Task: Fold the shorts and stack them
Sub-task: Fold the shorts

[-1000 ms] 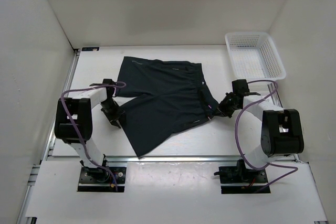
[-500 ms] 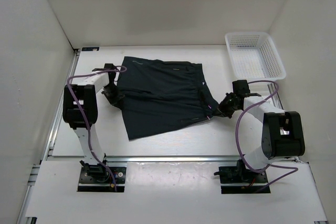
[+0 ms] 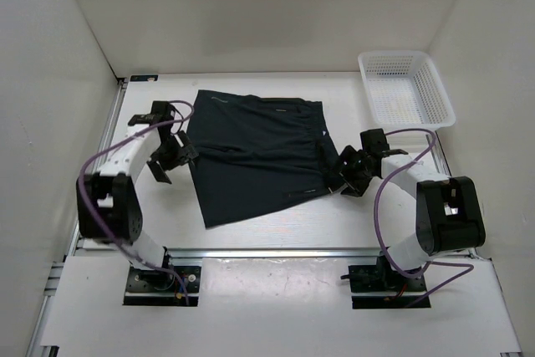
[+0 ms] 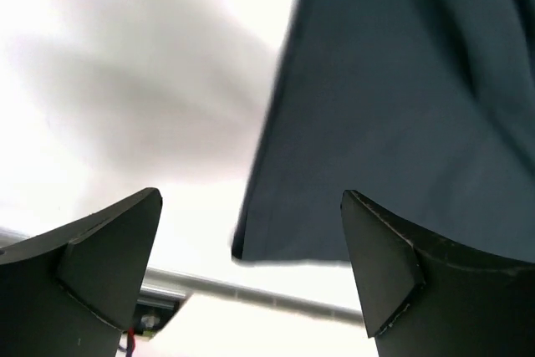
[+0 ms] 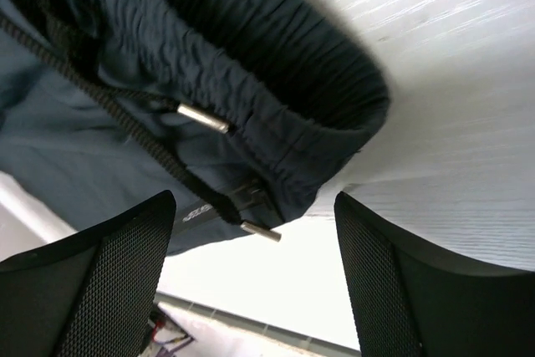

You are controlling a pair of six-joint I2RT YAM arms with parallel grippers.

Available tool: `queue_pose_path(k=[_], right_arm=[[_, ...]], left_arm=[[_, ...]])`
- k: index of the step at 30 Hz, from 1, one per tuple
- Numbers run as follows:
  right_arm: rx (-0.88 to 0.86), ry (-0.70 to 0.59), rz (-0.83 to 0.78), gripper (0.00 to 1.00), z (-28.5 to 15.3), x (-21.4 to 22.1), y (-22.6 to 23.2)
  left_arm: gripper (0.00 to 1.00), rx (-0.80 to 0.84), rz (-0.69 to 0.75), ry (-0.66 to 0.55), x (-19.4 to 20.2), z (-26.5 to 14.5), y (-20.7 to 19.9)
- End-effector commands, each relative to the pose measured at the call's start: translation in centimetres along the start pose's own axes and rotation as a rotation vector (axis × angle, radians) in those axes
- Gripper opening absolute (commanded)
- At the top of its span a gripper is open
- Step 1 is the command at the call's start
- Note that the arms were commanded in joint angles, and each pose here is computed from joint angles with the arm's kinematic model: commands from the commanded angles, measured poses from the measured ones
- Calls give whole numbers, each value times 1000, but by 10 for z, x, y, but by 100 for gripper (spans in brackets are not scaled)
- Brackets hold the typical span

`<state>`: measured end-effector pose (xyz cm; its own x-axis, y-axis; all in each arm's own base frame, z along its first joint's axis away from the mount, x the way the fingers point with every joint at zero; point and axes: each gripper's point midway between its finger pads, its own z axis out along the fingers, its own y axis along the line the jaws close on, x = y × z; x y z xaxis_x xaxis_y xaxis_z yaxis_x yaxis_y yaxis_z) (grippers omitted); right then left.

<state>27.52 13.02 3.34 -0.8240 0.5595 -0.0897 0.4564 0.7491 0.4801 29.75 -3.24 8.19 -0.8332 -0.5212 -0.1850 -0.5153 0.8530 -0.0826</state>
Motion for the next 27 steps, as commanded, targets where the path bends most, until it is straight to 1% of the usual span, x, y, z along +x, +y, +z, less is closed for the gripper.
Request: queue_pose_path(k=[1,2,4,5,7,8,11,14,18,19,21,26,27], right_arm=[[-1,-85,1,82,-7,-16,5],[6,-80,3,83,-6,-13,2],[18,-91,13,85,-7,-11,-4],[27,-104,21,85,-7,-15,-7],[31,-107,30,85,-8,-13,-12],[31,-107,30,85,-8,-13,-13],[31,-119,28,85,-11,-13,-14],[37,-114,30,83,-10,-10,-17],[31,-120,28,82,-11,-11,-15],[31,-120,28,81,-13,-10,-15],[25,-126,17,81,-15,-11,-14],[36,-113,27,81,-15,-7,-23],[36,-113,27,81,-15,-7,-23]], left_arm=[[100,75,37,32,44,-25,-1],[100,84,30,99,69,-19,3],[100,119,56,134,97,-22,-1],[98,124,39,188,118,-18,1],[96,162,42,208,137,-23,-5],[96,157,44,244,155,-21,-6],[96,186,62,259,170,-19,-16],[98,133,70,281,174,-4,-12],[97,89,62,263,168,16,-12],[93,72,52,254,166,20,-11],[91,41,42,254,166,30,-8],[81,35,20,257,167,41,-10],[72,11,21,264,169,45,-4]])
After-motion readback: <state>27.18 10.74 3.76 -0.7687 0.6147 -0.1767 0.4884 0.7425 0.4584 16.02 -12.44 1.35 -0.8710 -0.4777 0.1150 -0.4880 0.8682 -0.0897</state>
